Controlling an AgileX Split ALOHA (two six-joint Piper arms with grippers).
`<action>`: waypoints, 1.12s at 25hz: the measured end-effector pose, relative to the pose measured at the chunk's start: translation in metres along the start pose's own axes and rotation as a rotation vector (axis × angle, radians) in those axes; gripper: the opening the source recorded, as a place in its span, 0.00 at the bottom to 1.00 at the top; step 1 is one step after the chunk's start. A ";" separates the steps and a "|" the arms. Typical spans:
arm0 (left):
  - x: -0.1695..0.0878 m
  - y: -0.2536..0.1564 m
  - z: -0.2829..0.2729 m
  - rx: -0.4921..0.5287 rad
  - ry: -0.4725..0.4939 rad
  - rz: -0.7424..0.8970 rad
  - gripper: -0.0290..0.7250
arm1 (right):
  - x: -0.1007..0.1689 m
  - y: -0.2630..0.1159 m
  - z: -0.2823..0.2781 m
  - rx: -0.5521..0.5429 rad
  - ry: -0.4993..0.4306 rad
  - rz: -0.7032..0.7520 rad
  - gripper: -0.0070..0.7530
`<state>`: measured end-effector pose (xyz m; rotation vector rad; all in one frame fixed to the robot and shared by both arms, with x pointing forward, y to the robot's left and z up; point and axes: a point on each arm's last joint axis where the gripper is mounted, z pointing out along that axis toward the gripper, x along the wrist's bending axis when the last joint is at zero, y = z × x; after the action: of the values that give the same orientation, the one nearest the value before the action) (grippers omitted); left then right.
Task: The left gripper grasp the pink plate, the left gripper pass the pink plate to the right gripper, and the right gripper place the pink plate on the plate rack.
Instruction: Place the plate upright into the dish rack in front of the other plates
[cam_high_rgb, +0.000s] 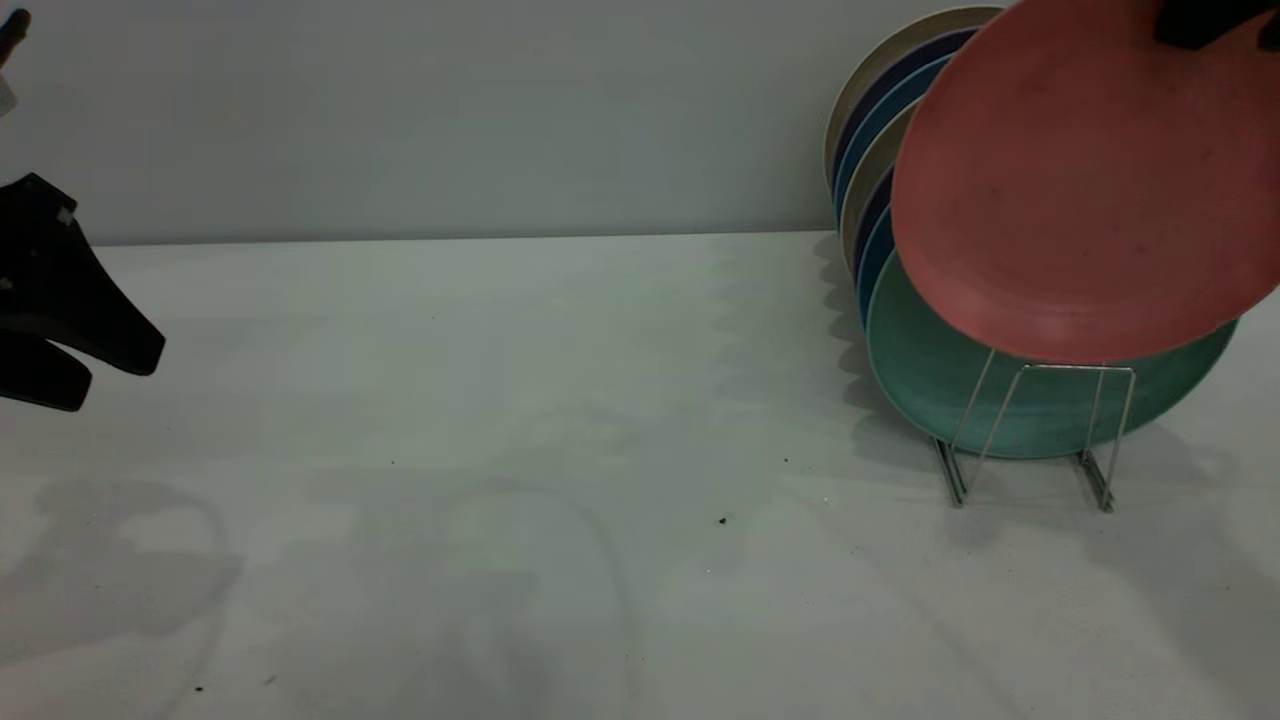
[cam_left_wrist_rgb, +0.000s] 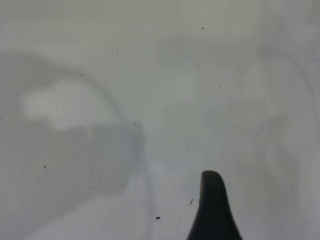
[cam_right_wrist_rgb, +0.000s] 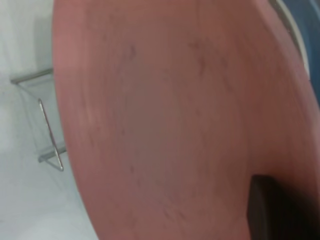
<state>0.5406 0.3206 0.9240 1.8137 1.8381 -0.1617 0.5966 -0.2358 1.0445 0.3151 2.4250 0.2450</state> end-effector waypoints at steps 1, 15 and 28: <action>0.000 0.000 0.000 0.000 0.000 0.000 0.78 | 0.001 0.000 0.002 0.002 0.004 0.000 0.08; 0.000 0.000 0.000 -0.002 0.002 -0.001 0.78 | 0.012 -0.005 0.035 0.033 0.075 -0.002 0.08; 0.000 0.000 0.000 -0.004 0.004 -0.001 0.78 | 0.017 -0.006 0.043 0.046 0.114 0.029 0.37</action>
<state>0.5409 0.3210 0.9240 1.8121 1.8407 -0.1551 0.6102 -0.2327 1.0001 0.3668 2.5432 0.2255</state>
